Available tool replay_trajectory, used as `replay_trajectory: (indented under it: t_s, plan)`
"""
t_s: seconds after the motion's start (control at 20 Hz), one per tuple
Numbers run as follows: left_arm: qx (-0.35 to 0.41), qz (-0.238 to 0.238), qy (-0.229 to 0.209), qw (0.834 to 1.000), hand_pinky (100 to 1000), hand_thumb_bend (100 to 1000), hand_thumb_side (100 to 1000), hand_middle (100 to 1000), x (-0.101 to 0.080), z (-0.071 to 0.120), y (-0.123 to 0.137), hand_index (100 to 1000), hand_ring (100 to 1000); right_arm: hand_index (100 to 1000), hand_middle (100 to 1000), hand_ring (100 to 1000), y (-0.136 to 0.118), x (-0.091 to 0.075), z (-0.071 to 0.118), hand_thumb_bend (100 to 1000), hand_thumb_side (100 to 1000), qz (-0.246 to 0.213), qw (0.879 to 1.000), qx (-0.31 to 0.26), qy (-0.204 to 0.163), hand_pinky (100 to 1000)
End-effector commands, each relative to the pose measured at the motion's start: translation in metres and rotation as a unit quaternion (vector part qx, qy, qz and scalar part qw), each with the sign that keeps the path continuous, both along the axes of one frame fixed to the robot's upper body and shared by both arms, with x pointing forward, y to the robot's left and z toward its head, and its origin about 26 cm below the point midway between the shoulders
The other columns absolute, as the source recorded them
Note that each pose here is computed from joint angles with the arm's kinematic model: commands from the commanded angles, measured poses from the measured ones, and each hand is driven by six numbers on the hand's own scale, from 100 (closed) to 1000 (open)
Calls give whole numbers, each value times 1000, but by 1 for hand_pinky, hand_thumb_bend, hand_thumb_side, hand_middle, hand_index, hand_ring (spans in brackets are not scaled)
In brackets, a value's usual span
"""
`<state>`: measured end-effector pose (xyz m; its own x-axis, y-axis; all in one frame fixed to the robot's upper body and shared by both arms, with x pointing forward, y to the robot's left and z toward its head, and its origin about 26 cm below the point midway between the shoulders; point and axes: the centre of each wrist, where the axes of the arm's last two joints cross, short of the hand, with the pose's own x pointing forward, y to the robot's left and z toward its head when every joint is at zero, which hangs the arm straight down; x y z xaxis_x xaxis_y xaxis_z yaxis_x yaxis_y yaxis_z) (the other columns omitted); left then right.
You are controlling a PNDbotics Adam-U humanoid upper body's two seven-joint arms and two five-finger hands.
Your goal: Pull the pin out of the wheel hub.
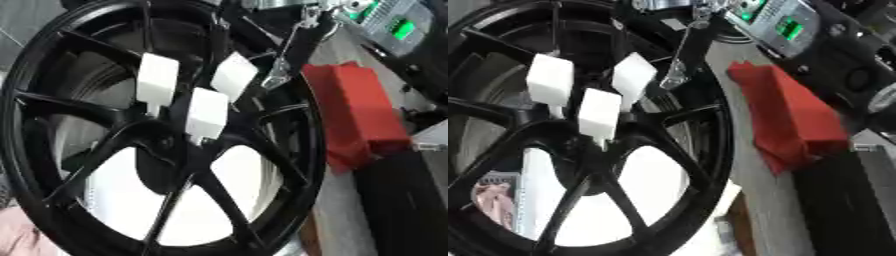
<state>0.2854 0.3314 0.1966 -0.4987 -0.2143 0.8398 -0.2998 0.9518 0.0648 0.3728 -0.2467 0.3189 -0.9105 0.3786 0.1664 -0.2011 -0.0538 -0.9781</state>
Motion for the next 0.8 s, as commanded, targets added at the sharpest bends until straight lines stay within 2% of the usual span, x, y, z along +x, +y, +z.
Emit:
replay_trajectory:
  t_s: [0.05,0.35,0.8]
  plan:
    - [12,-3,-12,1000,908,100,759,581,-1,8,0,759,478,600,474,708,-6,-5,11,459,100,-10,1000,0,-11,829]
    - [11,-3,-13,1000,908,100,760,581,-1,8,0,759,477,576,457,686,-5,-5,10,370,100,-9,1000,3,-1,827]
    - [11,-3,-11,1000,907,100,758,581,-1,8,0,759,476,542,424,662,-4,-6,12,359,100,-3,999,22,25,820]
